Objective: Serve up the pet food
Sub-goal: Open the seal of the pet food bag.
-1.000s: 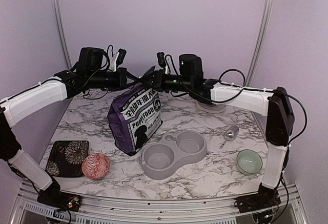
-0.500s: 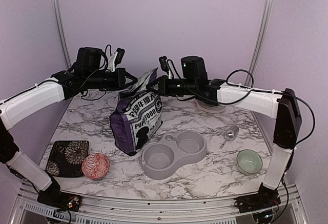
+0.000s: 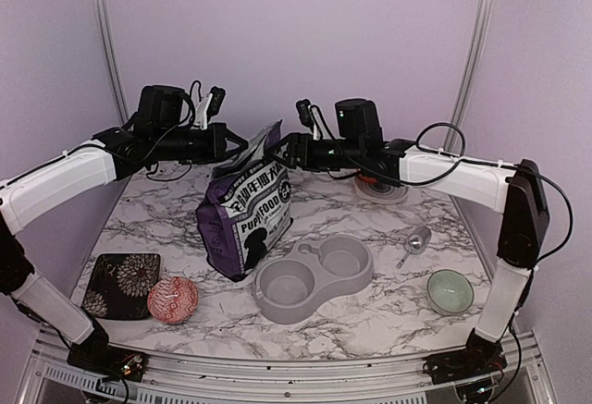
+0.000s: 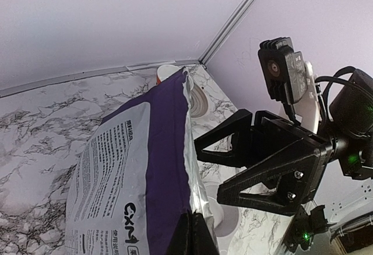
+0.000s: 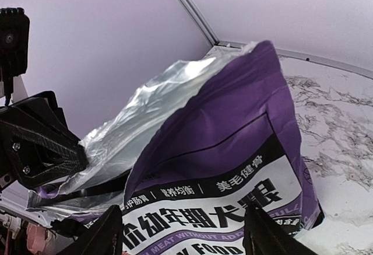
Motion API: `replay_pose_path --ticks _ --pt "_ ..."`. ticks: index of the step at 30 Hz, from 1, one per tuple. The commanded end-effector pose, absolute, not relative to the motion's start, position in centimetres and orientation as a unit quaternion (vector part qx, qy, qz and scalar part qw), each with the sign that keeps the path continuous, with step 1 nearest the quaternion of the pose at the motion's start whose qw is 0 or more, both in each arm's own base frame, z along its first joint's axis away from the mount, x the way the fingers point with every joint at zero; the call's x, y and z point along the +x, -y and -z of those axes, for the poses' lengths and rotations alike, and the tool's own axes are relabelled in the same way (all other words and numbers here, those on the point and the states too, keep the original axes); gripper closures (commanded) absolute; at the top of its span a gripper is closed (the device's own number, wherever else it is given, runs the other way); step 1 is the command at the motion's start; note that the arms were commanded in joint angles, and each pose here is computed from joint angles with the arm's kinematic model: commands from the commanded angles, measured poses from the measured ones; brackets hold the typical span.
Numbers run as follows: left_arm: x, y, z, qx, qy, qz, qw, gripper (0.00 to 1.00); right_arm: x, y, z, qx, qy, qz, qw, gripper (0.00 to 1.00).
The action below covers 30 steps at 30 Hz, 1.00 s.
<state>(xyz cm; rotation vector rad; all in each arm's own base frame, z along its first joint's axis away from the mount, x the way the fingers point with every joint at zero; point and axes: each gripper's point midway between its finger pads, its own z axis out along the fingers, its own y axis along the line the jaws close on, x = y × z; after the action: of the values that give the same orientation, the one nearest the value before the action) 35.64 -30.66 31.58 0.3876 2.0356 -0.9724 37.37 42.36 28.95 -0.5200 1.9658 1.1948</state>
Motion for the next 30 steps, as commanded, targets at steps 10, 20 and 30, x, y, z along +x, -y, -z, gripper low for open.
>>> replay_pose_path --ticks 10,20,30 --pt "34.8 30.8 -31.9 0.163 -0.813 0.392 0.398 1.00 37.8 -44.6 -32.3 -0.166 -0.763 -0.499 0.376 0.29" --pt "34.8 30.9 -31.8 0.165 -0.813 0.395 0.395 1.00 37.6 -45.6 -31.0 -0.165 -0.770 -0.497 0.364 0.42" --pt "34.4 30.9 -31.1 0.172 -0.818 0.390 0.385 1.00 37.9 -46.7 -30.0 -0.198 -0.767 -0.487 0.369 0.83"
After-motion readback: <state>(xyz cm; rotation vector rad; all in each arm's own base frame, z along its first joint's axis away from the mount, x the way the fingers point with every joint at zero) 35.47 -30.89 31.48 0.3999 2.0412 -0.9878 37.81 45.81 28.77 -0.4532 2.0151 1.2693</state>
